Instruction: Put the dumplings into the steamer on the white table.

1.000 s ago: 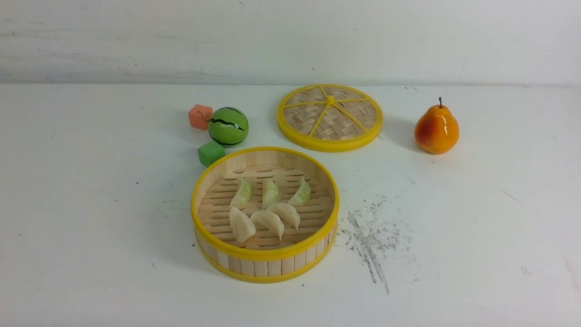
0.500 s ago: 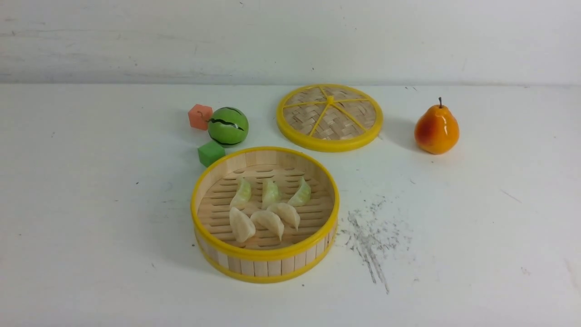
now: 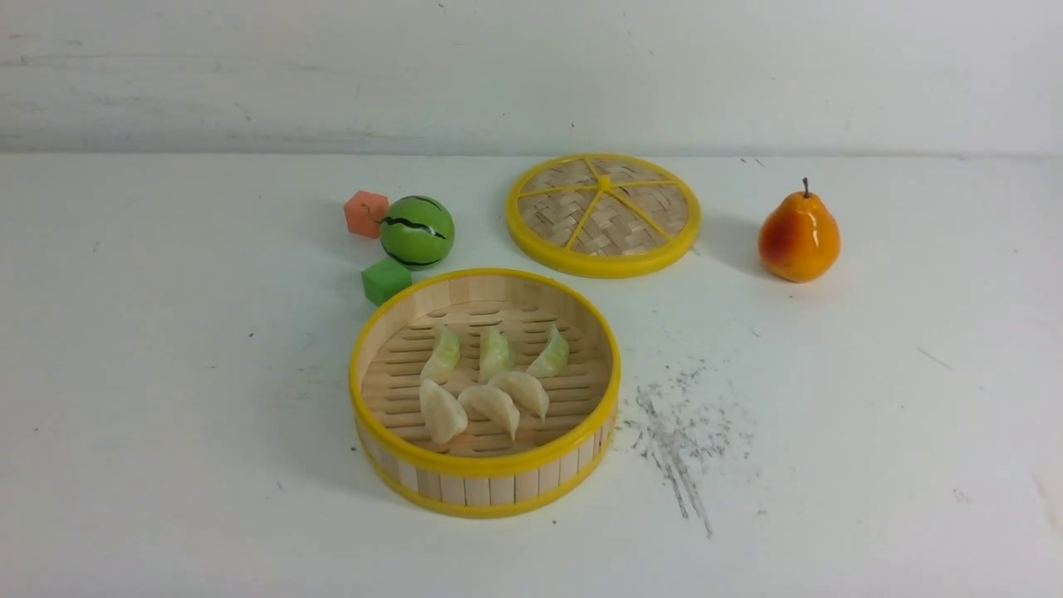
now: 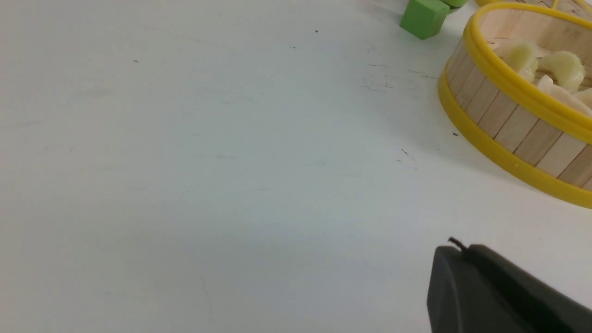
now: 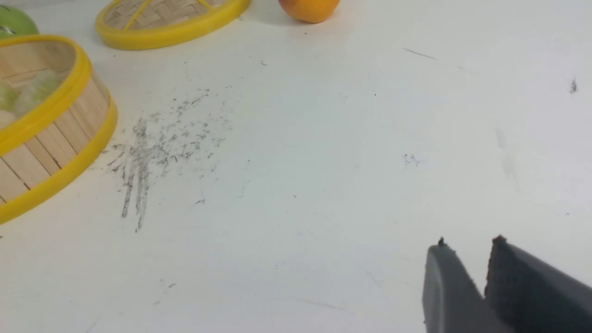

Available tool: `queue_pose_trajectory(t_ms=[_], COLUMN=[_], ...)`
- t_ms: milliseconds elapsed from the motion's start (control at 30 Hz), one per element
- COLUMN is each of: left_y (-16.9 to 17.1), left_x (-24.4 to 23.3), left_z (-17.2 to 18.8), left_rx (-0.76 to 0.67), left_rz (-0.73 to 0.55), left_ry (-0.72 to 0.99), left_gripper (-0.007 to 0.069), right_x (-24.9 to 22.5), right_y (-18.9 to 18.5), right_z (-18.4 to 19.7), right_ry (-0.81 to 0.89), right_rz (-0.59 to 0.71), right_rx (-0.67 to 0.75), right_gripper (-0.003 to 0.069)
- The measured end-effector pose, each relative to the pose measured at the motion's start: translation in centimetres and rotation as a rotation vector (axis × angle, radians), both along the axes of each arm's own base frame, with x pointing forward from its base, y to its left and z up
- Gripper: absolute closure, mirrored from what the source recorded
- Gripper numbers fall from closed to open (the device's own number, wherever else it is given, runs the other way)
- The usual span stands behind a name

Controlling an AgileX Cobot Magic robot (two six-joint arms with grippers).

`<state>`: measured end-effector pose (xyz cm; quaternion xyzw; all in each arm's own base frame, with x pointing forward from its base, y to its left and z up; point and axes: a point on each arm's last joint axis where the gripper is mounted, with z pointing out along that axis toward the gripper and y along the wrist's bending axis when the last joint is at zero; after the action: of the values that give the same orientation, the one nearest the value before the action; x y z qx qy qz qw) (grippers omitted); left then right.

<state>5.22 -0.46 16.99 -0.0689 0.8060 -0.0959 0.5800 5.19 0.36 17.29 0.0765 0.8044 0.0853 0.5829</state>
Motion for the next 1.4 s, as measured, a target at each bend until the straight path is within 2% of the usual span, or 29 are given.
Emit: queue_pose_trajectory(t_ms=[1400], left_y=[0.0], left_x=[0.0], left_z=[0.0], left_rx=[0.001], left_rz=[0.0], left_ry=[0.0], left_gripper=[0.0617], right_x=[0.0], right_y=[0.0], right_z=[0.0], right_ry=[0.0], right_rz=[0.0], right_rx=[0.0], right_gripper=[0.0475])
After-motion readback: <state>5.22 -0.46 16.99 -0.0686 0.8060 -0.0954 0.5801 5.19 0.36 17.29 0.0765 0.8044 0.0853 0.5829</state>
